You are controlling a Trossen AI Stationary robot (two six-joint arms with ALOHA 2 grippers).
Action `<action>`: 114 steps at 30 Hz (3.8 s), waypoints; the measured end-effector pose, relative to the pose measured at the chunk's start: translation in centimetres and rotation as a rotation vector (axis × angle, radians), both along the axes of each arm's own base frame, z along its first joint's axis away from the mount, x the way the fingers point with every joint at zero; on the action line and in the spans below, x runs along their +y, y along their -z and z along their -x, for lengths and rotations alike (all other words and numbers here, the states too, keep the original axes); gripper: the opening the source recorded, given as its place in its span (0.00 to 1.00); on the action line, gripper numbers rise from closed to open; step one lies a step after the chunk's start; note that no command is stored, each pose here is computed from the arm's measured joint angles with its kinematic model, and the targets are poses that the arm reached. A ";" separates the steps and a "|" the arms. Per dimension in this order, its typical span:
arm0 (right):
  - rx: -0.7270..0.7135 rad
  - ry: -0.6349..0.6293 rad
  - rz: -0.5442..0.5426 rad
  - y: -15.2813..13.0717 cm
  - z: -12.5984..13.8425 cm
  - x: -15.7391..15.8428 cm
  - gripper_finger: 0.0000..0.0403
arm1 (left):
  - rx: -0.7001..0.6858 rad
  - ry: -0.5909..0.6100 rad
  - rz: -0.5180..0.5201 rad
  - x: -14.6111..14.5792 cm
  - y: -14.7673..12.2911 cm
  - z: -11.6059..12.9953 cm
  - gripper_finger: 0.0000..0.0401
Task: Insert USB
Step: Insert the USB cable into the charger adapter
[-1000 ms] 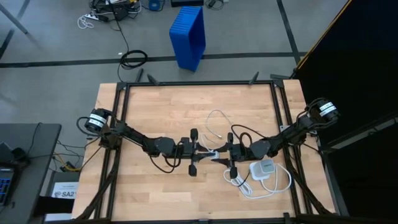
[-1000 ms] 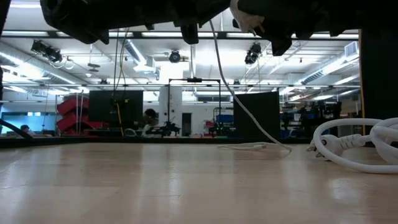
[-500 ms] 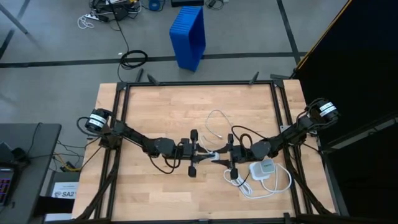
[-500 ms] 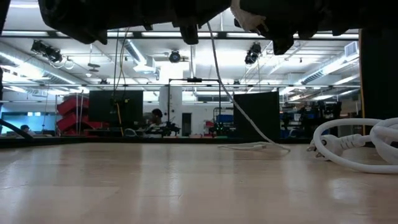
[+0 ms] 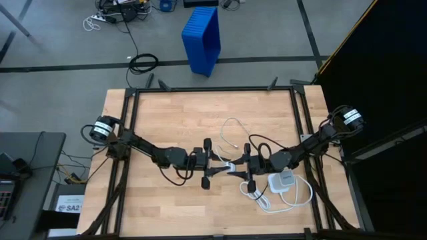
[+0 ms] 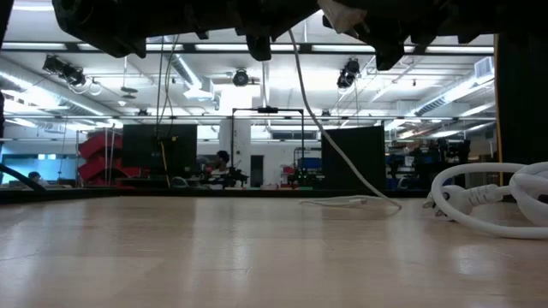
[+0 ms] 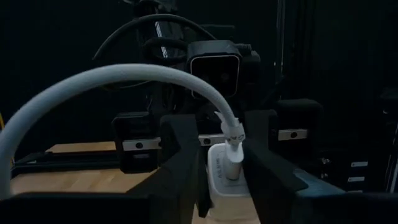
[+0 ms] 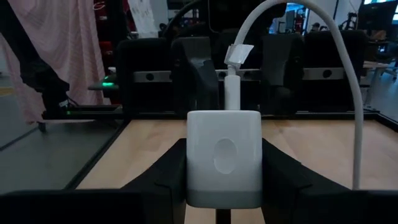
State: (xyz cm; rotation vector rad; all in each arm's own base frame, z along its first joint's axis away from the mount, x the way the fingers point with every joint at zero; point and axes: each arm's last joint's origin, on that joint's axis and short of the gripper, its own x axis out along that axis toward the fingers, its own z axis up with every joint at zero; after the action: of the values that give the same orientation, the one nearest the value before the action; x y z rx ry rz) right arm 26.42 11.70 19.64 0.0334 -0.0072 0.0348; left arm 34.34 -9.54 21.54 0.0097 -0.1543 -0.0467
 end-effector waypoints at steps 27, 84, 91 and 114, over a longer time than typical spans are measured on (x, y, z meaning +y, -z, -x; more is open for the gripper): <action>0.037 0.027 0.014 0.5 0.0 -0.1 0.28 | 0.009 -0.091 -0.076 -0.1 -0.3 0.2 0.01; -0.037 0.049 -0.060 -0.7 -0.9 -1.9 0.28 | 0.043 -0.131 -0.063 0.3 -1.5 4.8 0.51; 0.127 0.156 -0.046 -0.5 -2.6 -5.3 0.28 | 0.033 -0.149 -0.042 0.5 -1.7 8.1 0.58; 0.868 0.293 -0.059 -4.7 -5.7 -19.5 0.28 | 0.056 -0.152 0.043 0.8 -1.1 8.8 0.58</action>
State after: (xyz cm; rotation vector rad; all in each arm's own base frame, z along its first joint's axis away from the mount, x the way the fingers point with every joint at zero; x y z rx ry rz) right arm 32.12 -7.83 24.29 0.1044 0.8543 -0.2746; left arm 25.55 -8.74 22.62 -0.0226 -0.0983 0.1082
